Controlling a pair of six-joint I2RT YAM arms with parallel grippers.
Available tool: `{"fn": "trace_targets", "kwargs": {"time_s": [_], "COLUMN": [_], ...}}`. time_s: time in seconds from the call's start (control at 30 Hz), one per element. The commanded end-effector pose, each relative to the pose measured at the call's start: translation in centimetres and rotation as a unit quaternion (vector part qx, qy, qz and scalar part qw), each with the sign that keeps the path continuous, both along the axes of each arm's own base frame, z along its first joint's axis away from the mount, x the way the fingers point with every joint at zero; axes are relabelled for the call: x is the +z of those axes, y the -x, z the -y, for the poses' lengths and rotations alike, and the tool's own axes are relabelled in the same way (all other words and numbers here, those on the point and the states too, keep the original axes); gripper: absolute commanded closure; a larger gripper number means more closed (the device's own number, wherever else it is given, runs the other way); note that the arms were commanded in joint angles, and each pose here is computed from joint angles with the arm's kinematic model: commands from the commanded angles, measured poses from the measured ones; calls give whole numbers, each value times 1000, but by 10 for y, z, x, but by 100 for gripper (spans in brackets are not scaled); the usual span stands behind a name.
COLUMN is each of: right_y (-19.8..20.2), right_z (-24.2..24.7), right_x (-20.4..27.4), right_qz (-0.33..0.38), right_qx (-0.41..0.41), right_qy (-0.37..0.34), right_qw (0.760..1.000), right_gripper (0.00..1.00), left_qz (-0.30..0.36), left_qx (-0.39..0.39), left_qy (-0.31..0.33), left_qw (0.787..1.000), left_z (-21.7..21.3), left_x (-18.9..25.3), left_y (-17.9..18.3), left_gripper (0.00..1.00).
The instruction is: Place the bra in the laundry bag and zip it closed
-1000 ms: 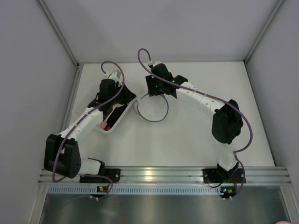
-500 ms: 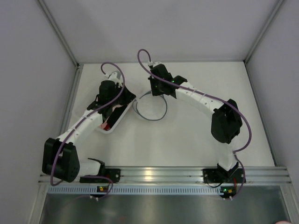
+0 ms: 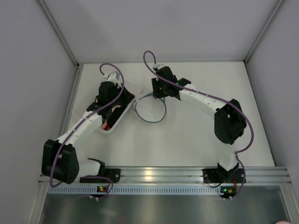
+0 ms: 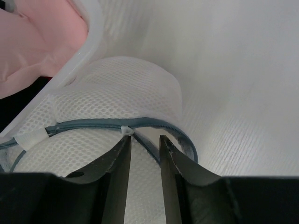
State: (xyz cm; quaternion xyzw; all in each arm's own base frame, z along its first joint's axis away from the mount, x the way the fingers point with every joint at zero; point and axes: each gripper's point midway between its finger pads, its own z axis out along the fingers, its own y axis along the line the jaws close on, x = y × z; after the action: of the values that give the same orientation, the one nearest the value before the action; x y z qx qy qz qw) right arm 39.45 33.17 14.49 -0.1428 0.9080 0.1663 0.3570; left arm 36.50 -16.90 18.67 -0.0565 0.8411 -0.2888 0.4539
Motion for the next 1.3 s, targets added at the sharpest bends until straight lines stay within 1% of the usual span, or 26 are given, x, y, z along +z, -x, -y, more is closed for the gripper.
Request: {"fn": "trace_targets", "kwargs": {"time_s": [0.0, 0.03, 0.07, 0.1, 0.2, 0.33, 0.4, 0.43, 0.53, 0.6, 0.67, 0.7, 0.83, 0.87, 1.0, 1.13, 1.27], "right_y": [-4, -2, -2, -2, -3, -5, -5, -7, -10, -11, -11, -10, -7, -6, -2, 2, 1], "right_z": [-18, -21, -23, -25, -30, -35, -33, -32, -25, -23, -24, -25, -25, -26, -29, -31, -34], "right_x": [56, 56, 55, 54, 52, 54, 50, 48, 44, 43, 41, 41, 46, 46, 41, 27, 25], "right_qz": [53, 50, 49, 47, 44, 53, 50, 51, 51, 53, 51, 49, 31, 26, 26, 20, 24], "right_qx": [21, 31, 34, 35, 40, 40, 31, 27, 14, 12, 12, 13, 5, -1, -5, -5, -8], "right_qy": [-80, -88, -89, -90, -93, -79, -64, -59, -42, -36, -35, -35, -45, -51, -42, -17, -15], "right_qw": [995, 994, 994, 994, 994, 995, 996, 997, 998, 998, 998, 998, 998, 998, 999, 1000, 1000], "right_gripper": [67, 64, 57, 55, 52, 52, 57, 64, 75, 79, 79, 76, 46, 44, 43, 48, 53], "left_qz": [42, 42, 43, 43, 45, 46, 48, 48, 49, 49, 49, 50, 52, 52, 52, 51, 53], "left_qx": [-9, -11, -13, -15, -25, -26, -25, -25, -22, -22, -23, -22, -21, -20, -21, -23, -21], "left_qy": [12, 12, 12, 11, 9, 4, 4, 3, 1, 2, 2, 2, 2, 3, 6, 7, 9], "left_qw": [999, 999, 999, 999, 999, 999, 999, 999, 999, 999, 999, 999, 998, 998, 998, 998, 998], "left_z": [5, 6, 7, 8, 14, 15, 15, 15, 14, 14, 14, 14, 14, 13, 14, 15, 14], "left_x": [22, 22, 22, 22, 21, 20, 21, 21, 21, 21, 21, 22, 23, 23, 24, 23, 25], "left_y": [-3, -3, -2, -2, 1, 2, 2, 2, 2, 1, 1, 1, 2, 2, 2, 3, 4], "left_gripper": [100, 100, 100, 100, 100, 100, 100, 100, 100, 100, 100, 100, 100, 100, 100, 100, 100]}}
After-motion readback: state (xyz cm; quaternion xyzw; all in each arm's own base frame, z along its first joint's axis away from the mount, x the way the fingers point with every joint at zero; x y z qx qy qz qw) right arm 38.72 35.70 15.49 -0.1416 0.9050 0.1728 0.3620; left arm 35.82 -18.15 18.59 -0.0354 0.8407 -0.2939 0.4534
